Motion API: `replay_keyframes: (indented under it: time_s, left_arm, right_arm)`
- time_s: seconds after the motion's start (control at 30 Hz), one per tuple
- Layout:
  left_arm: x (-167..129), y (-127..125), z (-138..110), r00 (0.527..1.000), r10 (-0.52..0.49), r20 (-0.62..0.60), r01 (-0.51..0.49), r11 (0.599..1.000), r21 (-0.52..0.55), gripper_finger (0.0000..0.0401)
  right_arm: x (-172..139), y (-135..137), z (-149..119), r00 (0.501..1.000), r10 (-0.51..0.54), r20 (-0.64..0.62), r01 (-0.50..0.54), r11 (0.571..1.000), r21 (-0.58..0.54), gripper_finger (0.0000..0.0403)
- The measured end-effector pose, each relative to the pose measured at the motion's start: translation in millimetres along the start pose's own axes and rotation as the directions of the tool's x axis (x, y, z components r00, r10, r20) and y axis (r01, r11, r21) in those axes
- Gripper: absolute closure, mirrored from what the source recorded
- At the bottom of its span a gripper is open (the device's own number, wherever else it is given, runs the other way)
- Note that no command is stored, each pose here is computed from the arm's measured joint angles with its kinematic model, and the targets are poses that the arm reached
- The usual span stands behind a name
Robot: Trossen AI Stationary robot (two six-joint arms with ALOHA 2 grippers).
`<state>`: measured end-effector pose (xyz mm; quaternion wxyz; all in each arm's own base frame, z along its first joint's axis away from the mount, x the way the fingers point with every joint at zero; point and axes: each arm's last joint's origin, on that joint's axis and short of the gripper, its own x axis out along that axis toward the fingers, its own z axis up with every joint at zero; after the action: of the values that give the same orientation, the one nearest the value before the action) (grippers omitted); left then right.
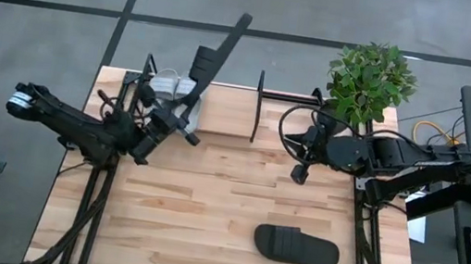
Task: Pick and place slides into the shelf
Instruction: Put the top black slides on the shelf
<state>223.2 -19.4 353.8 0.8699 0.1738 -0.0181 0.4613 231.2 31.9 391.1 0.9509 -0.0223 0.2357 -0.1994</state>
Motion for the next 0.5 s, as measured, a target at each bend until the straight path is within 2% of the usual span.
replay_keyframes:
  time_s: [0.13,0.33,0.4,0.5]
  left_arm:
    - [0.4,1.9,-4.9,0.995,-0.076,0.06,0.083,0.989,-0.122,0.0374]
    - [7.7,2.4,-34.8,0.96,-0.235,0.153,0.269,0.925,-0.268,0.0374]
    - [12.8,5.9,-47.4,0.958,-0.24,0.16,0.279,0.91,-0.307,0.0374]
    - [19.2,12.7,-63.2,0.967,-0.181,0.182,0.238,0.896,-0.376,0.0374]
  right_arm:
    - [2.3,0.9,-3.7,1.0,-0.002,-0.011,0.002,1.0,-0.006,0.0364]
    - [2.9,1.1,-4.7,1.0,-0.003,-0.014,0.003,1.0,-0.007,0.0364]
    - [2.9,1.1,-4.8,1.0,-0.003,-0.014,0.003,1.0,-0.007,0.0364]
    - [2.9,1.1,-4.8,1.0,-0.003,-0.014,0.003,1.0,-0.007,0.0364]
